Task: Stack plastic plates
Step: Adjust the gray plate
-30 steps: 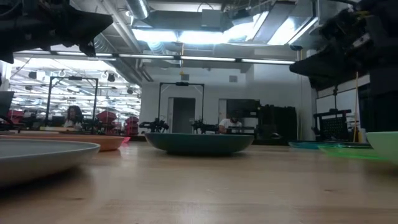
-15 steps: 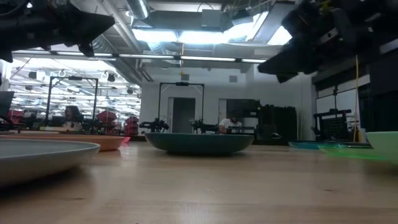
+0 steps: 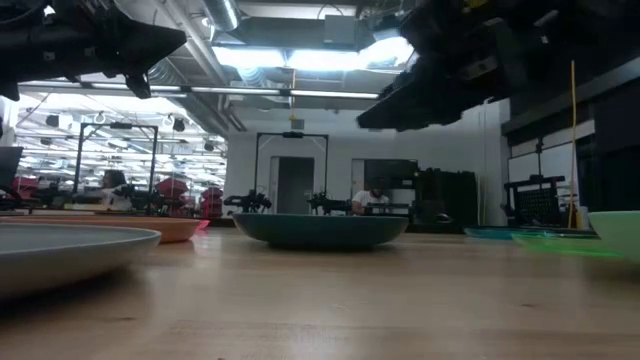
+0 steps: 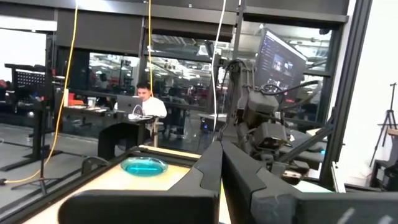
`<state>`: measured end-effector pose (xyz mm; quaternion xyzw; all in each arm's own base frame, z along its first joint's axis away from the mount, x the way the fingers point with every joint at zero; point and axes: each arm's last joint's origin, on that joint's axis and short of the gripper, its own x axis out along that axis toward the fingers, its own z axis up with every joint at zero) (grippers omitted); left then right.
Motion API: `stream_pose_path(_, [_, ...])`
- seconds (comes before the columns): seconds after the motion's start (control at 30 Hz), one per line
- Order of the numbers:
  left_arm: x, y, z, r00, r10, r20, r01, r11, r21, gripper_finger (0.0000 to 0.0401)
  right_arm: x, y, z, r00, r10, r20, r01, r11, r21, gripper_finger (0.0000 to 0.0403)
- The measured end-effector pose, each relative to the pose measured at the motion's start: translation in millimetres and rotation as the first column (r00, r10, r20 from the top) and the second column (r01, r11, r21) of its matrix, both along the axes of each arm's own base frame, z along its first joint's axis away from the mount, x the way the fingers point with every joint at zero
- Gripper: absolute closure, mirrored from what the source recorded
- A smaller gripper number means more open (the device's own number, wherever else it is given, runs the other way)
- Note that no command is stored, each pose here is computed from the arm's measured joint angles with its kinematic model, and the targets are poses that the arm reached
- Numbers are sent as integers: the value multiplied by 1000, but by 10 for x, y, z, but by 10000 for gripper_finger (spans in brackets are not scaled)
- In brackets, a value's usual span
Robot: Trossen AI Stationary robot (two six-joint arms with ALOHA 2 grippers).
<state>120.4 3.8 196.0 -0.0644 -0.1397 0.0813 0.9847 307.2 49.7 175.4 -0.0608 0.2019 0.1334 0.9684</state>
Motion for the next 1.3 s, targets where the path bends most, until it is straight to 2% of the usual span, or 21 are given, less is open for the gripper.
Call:
stream_pose_path(0.33, [-3, 3, 10, 1000, 13, 5, -14, 1000, 26, 397, 272, 41, -95, 1000, -1, -25, 1, 1000, -1, 402])
stream_pose_path(0.4, [-1, -6, 9, 1000, -20, 6, 20, 1000, 24, 397, 335, 51, -105, 1000, -4, -26, 4, 1000, 6, 402])
stream_pose_path(0.47, [4, -21, 1, 996, -90, 7, 91, 996, -27, 397, 407, 62, -114, 1000, -9, -29, 9, 1000, 16, 398])
stream_pose_path(0.57, [8, -37, -10, 988, -154, 3, 154, 986, -63, 397, 530, 85, -134, 999, -9, -36, 11, 999, 52, 381])
stream_pose_path(0.83, [8, -54, -9, 986, -169, 10, 169, 981, -95, 397, 892, 215, -208, 995, 21, -99, -4, 986, 166, 299])
stream_pose_path(1.03, [8, -73, -13, 982, -191, 17, 191, 971, -146, 397, 1140, 483, -296, 982, -17, -189, 58, 976, 210, 255])
stream_pose_path(1.3, [12, -111, -35, 976, -219, -5, 215, 965, -152, 397, 1461, 787, -345, 919, -140, -369, 243, 937, 251, 247])
